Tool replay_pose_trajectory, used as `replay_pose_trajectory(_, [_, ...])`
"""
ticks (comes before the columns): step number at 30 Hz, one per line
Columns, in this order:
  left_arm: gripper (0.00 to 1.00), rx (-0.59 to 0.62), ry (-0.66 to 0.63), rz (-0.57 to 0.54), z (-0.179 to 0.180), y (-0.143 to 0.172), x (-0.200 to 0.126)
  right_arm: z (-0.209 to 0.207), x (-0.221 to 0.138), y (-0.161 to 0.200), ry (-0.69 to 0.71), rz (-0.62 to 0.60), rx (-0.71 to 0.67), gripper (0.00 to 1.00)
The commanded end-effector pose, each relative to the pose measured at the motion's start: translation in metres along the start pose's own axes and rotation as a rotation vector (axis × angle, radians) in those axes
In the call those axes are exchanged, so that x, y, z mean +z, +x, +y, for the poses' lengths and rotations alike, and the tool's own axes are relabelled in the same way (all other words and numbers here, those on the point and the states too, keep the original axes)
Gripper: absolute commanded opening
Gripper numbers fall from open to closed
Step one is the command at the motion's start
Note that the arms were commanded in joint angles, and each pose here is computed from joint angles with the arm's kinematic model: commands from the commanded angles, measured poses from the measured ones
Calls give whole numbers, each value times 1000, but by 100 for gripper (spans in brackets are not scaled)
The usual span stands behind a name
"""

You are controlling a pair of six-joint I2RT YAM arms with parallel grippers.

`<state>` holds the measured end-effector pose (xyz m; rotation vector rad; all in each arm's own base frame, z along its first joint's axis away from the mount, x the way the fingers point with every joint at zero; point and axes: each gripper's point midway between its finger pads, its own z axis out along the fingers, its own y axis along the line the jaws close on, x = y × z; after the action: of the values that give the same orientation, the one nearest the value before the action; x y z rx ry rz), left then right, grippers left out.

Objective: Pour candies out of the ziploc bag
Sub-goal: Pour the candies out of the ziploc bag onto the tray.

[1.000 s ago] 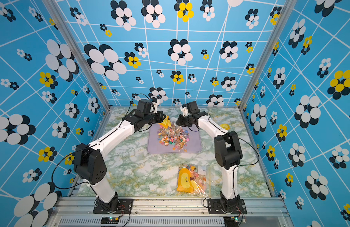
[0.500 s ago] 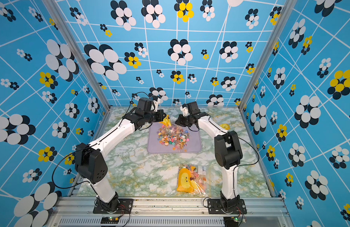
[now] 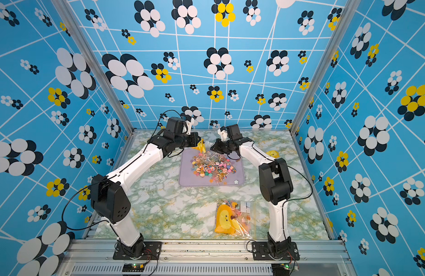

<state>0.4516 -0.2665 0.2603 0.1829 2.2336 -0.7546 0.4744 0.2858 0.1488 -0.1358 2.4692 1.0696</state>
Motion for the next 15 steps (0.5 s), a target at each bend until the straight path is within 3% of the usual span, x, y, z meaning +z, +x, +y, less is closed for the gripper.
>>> replay_pose_trajectory(1, [0, 71, 41, -168, -25, -53, -31, -34, 13, 19, 78, 49, 73, 7])
replay_pose_trajectory(15, [0, 67, 21, -176, -15, -49, -40, -24, 27, 31, 68, 79, 65, 7])
